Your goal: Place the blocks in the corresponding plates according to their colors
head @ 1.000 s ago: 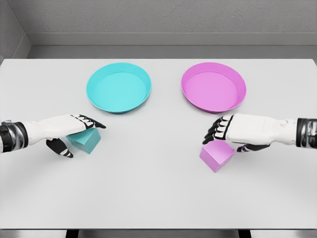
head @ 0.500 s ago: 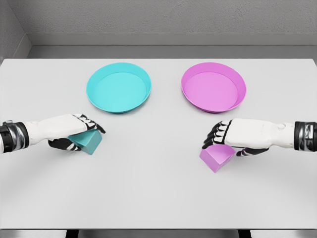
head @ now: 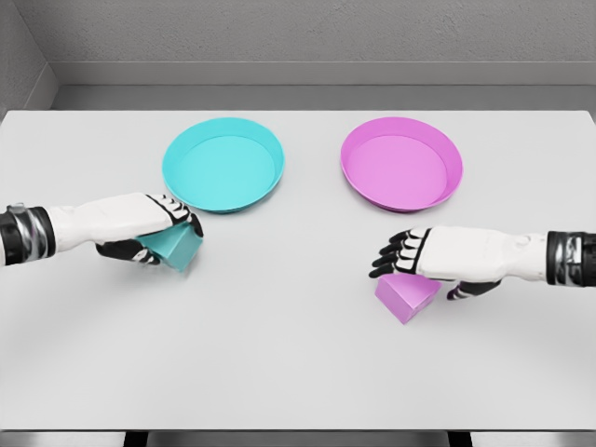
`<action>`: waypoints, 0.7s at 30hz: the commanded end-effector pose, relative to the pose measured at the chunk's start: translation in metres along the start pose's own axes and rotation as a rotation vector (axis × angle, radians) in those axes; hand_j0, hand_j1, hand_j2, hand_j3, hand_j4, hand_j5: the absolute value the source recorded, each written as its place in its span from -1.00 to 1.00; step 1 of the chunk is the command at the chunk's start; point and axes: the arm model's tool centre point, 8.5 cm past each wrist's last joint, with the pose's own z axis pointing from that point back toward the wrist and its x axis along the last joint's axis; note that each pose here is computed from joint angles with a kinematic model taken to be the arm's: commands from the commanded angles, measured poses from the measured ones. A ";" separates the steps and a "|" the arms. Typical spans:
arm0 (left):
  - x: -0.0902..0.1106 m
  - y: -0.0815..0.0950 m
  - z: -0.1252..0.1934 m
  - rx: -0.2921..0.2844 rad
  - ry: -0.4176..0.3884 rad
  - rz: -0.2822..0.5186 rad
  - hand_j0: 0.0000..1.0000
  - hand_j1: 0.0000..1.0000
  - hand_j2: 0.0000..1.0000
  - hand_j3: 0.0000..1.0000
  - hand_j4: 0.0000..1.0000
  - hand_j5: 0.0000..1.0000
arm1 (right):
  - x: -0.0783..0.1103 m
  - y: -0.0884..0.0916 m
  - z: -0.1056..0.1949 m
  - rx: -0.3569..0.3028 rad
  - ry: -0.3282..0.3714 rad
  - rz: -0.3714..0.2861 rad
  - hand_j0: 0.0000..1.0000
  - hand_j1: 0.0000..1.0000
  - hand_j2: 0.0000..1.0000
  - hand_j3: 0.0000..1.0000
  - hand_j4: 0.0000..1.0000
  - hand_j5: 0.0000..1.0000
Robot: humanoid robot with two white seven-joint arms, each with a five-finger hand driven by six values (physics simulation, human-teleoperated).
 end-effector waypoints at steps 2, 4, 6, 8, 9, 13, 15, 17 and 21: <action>-0.005 0.007 -0.008 0.021 0.009 0.005 -0.24 -0.24 -0.24 -0.24 -0.24 -0.24 | 0.002 -0.001 -0.005 -0.024 -0.014 -0.010 1.00 1.00 1.00 1.00 1.00 1.00; -0.009 0.016 -0.014 0.040 0.017 0.002 -0.24 -0.24 -0.24 -0.24 -0.24 -0.24 | 0.004 -0.004 -0.010 -0.060 -0.025 -0.012 1.00 1.00 1.00 1.00 1.00 1.00; -0.011 0.026 -0.018 0.059 0.018 -0.005 -0.29 -0.29 -0.29 -0.29 -0.29 -0.29 | 0.004 -0.002 -0.009 -0.052 -0.024 -0.015 1.00 1.00 1.00 1.00 1.00 1.00; -0.017 0.038 -0.028 0.085 0.026 -0.005 -0.30 -0.30 -0.30 -0.30 -0.30 -0.30 | 0.004 0.000 -0.009 -0.043 -0.023 -0.015 1.00 1.00 1.00 1.00 1.00 1.00; -0.022 0.046 -0.036 0.097 0.034 -0.003 -0.30 -0.30 -0.30 -0.30 -0.30 -0.30 | 0.004 0.002 -0.009 -0.029 -0.019 -0.011 1.00 1.00 1.00 1.00 1.00 1.00; -0.032 0.076 -0.064 0.108 0.053 0.006 -0.30 -0.30 -0.30 -0.30 -0.30 -0.30 | 0.003 0.011 -0.012 0.012 -0.002 0.015 1.00 1.00 1.00 1.00 1.00 1.00; -0.042 0.091 -0.081 0.120 0.078 0.024 -0.30 -0.30 -0.30 -0.30 -0.30 -0.30 | 0.002 0.015 -0.013 0.030 0.010 0.026 1.00 1.00 1.00 1.00 1.00 1.00; -0.043 0.100 -0.092 0.116 0.084 0.018 -0.30 -0.30 -0.30 -0.30 -0.30 -0.30 | 0.001 0.017 -0.014 0.034 0.011 0.022 1.00 1.00 1.00 1.00 1.00 1.00; -0.044 0.100 -0.096 0.116 0.087 0.025 0.38 0.38 0.38 0.38 0.38 0.38 | -0.001 0.020 -0.020 0.047 0.009 0.008 1.00 1.00 1.00 1.00 1.00 1.00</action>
